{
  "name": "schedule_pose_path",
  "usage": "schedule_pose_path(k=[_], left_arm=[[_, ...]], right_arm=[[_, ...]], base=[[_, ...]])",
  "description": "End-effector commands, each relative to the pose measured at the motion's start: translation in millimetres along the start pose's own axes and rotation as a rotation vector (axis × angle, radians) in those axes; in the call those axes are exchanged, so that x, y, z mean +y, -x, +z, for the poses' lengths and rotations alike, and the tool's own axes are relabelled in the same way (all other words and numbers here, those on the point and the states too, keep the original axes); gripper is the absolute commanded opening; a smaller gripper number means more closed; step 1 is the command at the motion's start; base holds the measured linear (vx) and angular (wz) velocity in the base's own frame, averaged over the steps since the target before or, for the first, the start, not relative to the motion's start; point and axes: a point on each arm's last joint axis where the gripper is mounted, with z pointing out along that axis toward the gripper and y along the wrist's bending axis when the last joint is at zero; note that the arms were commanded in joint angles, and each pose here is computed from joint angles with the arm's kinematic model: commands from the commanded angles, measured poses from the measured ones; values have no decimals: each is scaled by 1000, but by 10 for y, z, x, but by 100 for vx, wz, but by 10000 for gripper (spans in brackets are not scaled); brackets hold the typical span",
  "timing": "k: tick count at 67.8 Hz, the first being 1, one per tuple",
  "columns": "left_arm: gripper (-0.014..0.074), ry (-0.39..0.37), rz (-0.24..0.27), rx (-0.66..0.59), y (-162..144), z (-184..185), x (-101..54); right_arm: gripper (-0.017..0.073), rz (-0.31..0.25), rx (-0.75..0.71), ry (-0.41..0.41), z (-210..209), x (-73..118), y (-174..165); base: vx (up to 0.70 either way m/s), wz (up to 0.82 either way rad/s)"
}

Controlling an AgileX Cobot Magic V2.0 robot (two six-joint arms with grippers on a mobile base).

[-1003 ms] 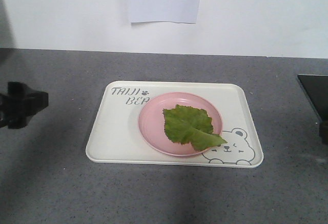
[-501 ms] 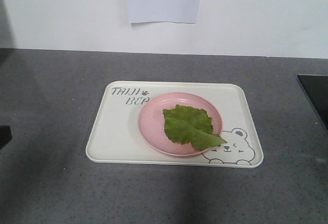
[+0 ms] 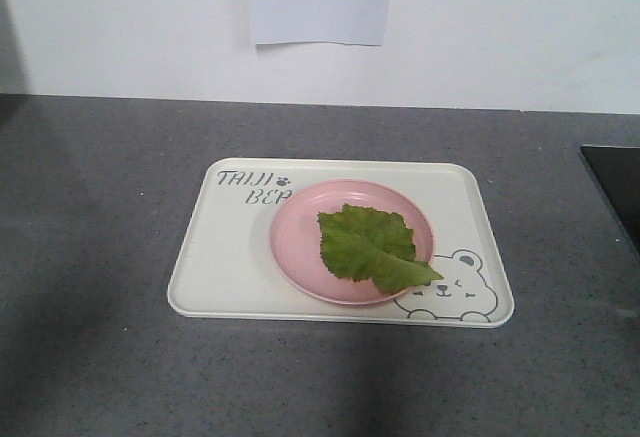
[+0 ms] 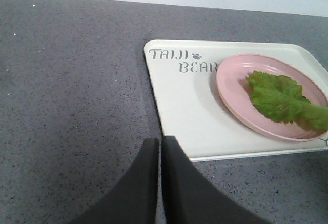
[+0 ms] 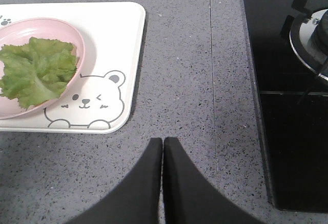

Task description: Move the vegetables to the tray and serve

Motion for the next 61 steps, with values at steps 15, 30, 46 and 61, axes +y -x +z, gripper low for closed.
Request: schedule_pose_path(k=[15,30,46,61], left_arm=[[-8,-34,-4,-79,120,-47,-43],[-8,-34,-4,-79,120,-47,-43],[-8,-29,10,-93,132,-48,-40],[-8,-82,151,-264,3,-1,-30]], right_arm=[[-8,-12,-74,0,-44,4,106],[-8,-12,-74,0,-44,4,106],[-8,-12,-74,0,-44,4,106],[-8,-12,-74,0,-44,4,106]], base=[[0,0],[0,0],[0,0],[0,0]])
